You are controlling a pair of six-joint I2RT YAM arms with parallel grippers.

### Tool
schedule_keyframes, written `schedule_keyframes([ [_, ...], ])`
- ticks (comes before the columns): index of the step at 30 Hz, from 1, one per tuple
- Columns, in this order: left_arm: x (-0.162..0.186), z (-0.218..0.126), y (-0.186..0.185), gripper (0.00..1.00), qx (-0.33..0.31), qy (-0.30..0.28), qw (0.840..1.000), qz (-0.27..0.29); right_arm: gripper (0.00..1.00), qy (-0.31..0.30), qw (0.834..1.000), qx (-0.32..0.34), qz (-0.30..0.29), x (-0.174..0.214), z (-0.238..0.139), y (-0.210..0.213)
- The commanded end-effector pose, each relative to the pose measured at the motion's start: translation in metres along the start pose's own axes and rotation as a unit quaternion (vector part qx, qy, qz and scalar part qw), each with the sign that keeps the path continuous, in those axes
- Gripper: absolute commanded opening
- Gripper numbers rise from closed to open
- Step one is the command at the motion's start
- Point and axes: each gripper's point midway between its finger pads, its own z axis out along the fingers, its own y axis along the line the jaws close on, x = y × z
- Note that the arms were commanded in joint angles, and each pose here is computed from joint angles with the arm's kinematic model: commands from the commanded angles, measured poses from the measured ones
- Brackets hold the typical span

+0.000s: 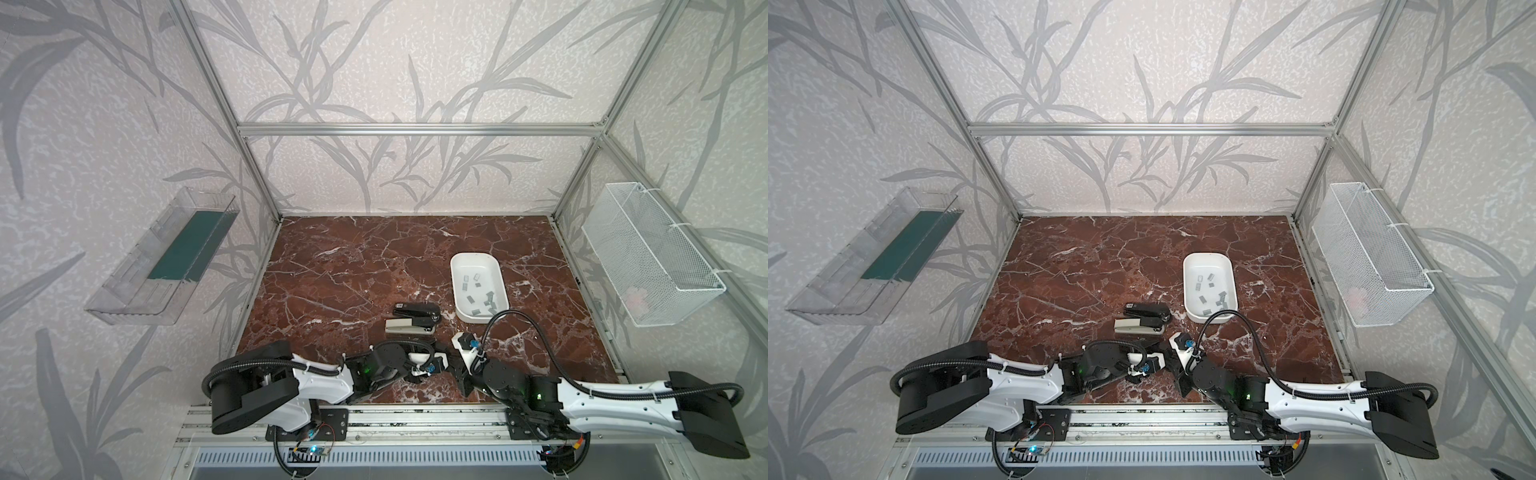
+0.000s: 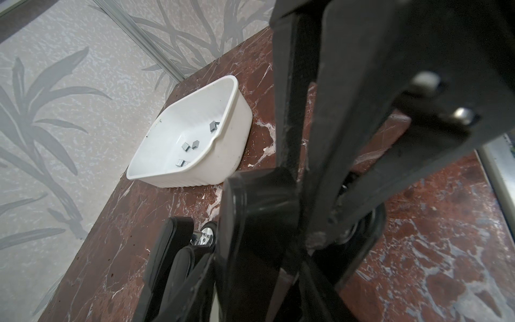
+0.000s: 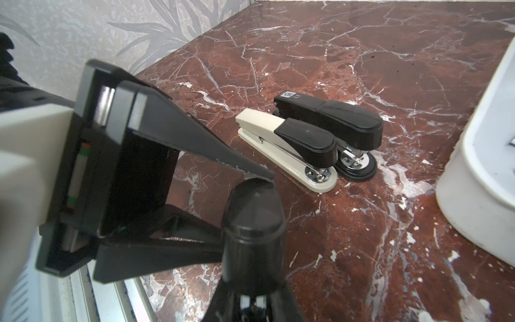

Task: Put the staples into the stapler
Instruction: 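Return the left gripper to the open stapler in the right gripper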

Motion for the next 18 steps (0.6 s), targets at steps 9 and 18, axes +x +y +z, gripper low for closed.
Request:
schedule_keyframes([
  [9,-0.032,-0.014,0.017,0.49,-0.017,-0.05,0.999,-0.008,0.0,-0.015,1.0,-0.006,0.007,-0.015,0.002,0.007],
  [18,-0.029,-0.004,0.02,0.49,-0.028,-0.043,0.999,-0.004,0.0,-0.017,0.999,-0.041,0.007,-0.017,0.002,0.02],
])
